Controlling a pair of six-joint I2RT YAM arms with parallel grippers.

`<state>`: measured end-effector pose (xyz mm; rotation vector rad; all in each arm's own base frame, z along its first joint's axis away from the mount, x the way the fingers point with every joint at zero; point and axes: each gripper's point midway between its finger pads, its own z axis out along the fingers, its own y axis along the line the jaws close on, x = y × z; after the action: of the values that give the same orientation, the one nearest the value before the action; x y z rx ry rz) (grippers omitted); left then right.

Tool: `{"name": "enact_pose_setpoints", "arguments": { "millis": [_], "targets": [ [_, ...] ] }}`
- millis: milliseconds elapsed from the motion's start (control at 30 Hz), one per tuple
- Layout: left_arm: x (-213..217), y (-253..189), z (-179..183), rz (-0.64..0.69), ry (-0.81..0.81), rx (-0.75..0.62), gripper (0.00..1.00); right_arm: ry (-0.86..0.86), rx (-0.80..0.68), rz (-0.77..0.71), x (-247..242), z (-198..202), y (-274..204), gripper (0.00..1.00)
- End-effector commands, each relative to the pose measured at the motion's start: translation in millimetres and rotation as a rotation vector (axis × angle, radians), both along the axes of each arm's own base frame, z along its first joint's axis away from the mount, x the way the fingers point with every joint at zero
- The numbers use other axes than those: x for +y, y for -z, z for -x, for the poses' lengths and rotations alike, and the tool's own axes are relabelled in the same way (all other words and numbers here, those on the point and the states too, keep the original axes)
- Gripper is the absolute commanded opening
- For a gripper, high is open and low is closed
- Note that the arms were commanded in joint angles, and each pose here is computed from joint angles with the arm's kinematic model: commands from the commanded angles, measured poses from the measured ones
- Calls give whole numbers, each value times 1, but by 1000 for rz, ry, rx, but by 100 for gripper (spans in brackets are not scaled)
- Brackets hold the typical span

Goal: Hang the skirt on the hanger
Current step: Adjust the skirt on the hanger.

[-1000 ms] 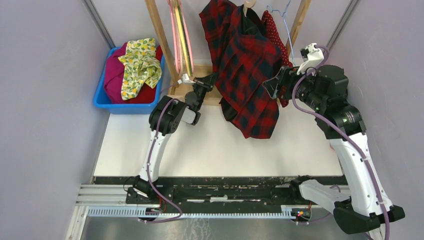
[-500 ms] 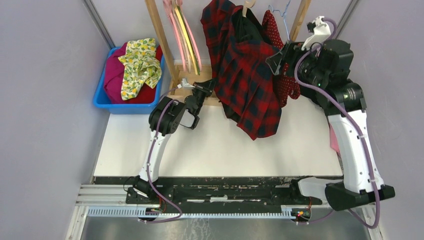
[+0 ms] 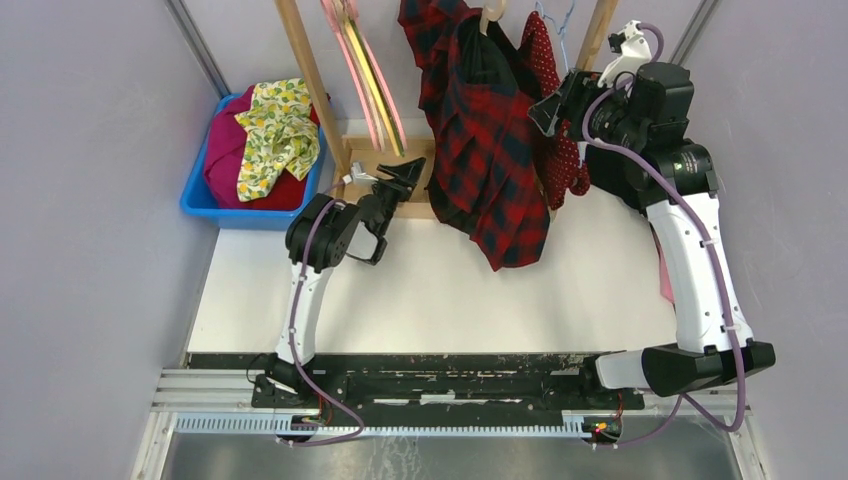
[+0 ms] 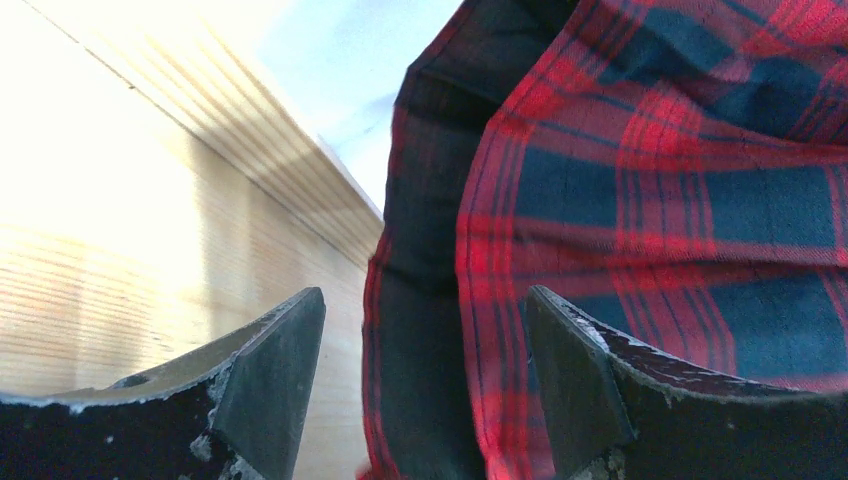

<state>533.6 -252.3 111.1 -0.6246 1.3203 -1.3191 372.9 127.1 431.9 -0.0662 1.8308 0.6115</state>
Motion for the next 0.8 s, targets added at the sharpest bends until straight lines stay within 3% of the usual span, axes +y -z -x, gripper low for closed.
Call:
{"name": "enact_pose_setpoints", "arguments": {
  "millis": [0,133,233,333,367,400,433,567,767],
  "targets": [
    [32,-9,20,-13,-43,1,80,-24,-90,-36,3,0,-33,76],
    [37,-25,39,-44,-37,26,81,-39,-77,-54,7,-6,-31,75],
    [27,-30,32,-87,15,52,83,-55,-75,-77,11,-7,-32,75],
    [17,-49,26,-64,94,-14,84,-71,-72,-91,14,-6,-33,75],
    [14,-57,26,-57,123,-46,88,-74,-72,-94,15,-5,-34,75],
    [13,-62,27,-48,147,-64,98,-82,-78,-95,15,-2,-36,75],
    [12,-66,28,-44,164,-73,99,-88,-86,-96,16,2,-40,75],
    [12,-71,42,-62,193,-69,99,-104,-120,-89,14,23,-52,75],
    [8,-102,71,-56,270,-199,99,-119,-114,-82,10,57,-47,76]
  ]
}}
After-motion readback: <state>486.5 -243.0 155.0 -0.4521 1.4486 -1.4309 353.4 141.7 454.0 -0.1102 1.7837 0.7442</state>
